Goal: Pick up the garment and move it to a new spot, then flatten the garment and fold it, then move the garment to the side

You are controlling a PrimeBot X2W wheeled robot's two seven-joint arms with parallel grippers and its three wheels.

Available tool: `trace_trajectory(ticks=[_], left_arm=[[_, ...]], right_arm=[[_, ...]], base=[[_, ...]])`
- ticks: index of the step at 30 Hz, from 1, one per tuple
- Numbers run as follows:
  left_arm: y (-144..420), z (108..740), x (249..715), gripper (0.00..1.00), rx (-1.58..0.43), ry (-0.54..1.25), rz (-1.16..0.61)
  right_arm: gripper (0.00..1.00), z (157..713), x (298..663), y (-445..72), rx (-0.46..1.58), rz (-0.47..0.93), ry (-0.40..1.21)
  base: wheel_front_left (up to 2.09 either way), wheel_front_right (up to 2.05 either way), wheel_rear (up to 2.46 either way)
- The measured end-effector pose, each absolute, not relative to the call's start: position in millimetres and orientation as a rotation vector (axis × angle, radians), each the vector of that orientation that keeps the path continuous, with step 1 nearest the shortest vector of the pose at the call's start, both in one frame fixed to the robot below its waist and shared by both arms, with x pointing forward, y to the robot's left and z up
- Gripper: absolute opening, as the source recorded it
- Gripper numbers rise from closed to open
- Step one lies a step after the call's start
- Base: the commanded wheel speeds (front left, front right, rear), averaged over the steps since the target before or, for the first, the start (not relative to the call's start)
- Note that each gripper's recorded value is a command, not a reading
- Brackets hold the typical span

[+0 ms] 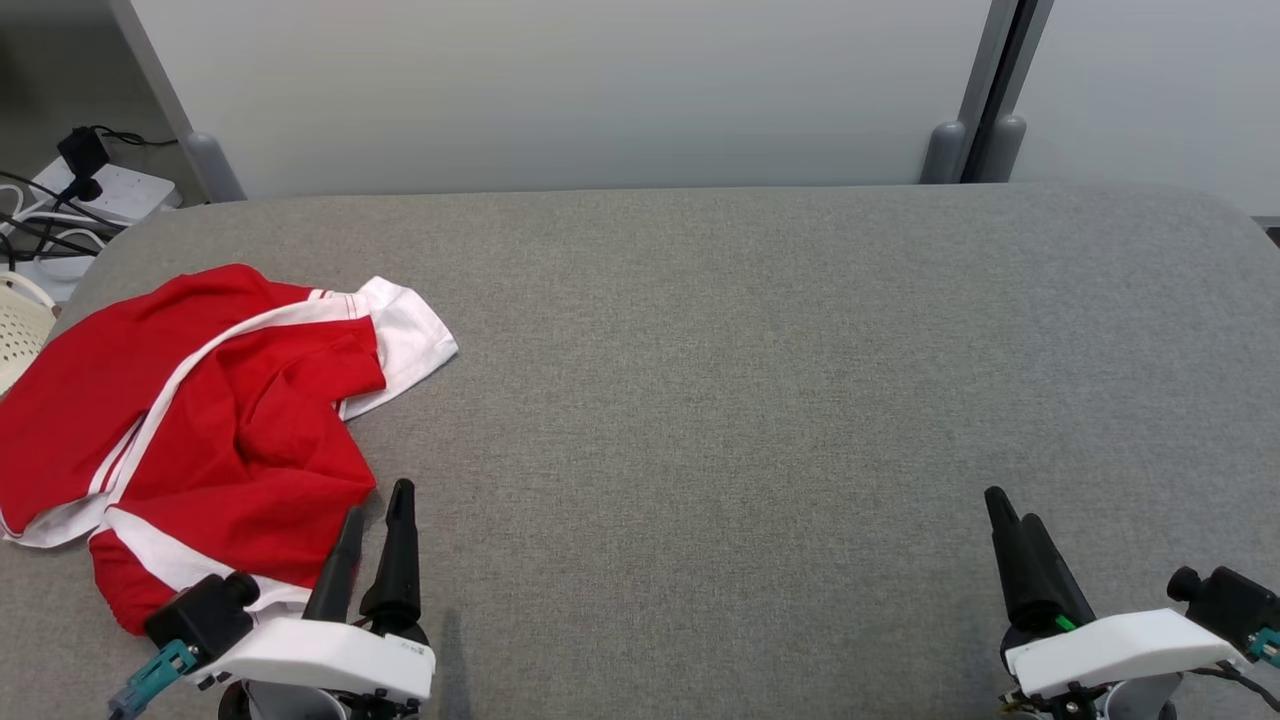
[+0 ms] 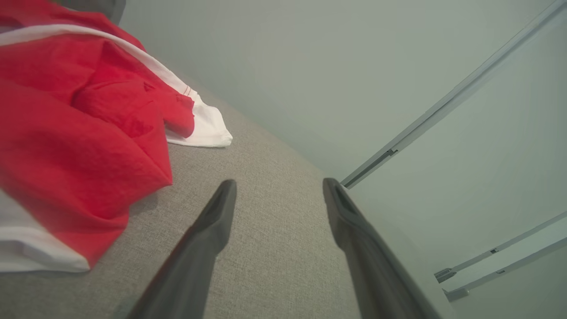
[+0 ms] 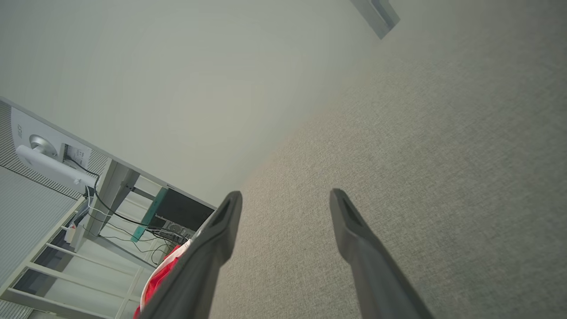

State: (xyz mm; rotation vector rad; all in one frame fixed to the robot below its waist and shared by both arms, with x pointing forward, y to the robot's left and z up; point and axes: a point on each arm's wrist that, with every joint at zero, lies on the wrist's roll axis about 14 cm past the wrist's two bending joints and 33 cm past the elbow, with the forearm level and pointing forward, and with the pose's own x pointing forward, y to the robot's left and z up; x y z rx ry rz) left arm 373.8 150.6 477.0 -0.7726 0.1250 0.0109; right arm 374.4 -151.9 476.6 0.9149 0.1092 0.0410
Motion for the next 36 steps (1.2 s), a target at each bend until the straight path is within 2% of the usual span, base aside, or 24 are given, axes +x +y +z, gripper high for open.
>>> trace_trajectory(ticks=[36], left_arm=[[135.2, 513.5, 382.0, 1.00, -0.368, -0.036, -0.069]], right_arm=[[1.00, 502.2, 380.3, -126.7, 0.491, 0.182, 0.003]], base=[[0.00, 0.00, 0.00]])
